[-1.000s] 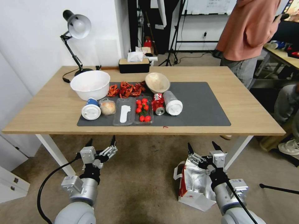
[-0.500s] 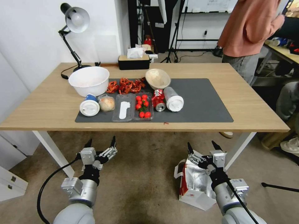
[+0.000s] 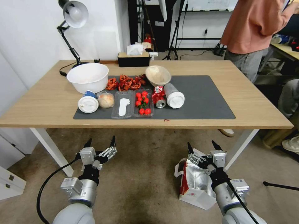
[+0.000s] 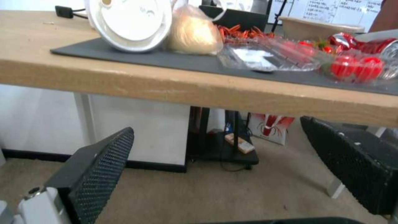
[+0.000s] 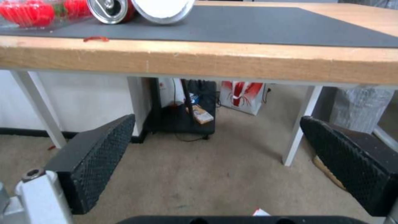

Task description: Pick up the food delivery bag from the floor and place it on the table.

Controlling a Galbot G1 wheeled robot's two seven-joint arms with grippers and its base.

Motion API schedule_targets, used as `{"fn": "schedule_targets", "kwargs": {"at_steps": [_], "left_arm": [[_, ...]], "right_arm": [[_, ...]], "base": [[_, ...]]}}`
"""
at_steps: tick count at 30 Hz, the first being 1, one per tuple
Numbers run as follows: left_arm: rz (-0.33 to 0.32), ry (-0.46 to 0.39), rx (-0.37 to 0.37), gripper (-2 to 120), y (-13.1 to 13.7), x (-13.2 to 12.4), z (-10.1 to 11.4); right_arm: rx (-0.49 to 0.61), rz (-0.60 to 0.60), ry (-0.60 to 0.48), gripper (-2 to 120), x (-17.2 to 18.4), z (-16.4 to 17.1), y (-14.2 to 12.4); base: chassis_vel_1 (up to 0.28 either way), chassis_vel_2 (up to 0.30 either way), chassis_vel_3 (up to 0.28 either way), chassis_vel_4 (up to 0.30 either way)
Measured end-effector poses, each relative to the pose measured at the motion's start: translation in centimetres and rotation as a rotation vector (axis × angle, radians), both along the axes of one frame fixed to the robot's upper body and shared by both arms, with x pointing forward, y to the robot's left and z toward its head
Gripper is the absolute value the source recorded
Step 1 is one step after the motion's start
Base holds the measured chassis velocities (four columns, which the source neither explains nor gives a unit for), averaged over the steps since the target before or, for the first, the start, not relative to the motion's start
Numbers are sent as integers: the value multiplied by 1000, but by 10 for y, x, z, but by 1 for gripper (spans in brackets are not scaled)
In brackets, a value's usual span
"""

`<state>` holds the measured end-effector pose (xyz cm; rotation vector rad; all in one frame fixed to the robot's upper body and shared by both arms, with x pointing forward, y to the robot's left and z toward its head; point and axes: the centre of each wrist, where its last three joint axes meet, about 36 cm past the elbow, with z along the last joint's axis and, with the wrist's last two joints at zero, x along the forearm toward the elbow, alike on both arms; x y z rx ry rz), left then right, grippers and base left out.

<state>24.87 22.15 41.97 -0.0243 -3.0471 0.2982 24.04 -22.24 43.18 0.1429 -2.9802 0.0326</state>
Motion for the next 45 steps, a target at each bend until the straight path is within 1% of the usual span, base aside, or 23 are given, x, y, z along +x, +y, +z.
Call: {"fn": "schedule_targets", "kwargs": {"at_steps": [27, 45], "left_arm": [[15, 8, 11, 100, 1, 4, -10], [16, 7, 15, 100, 3, 5, -11]], "right_arm": [[2, 1, 11, 100, 5, -6, -2], [6, -2, 15, 100, 6, -8, -1]], "base": [[0, 0, 0, 0], [0, 0, 0, 0]]}}
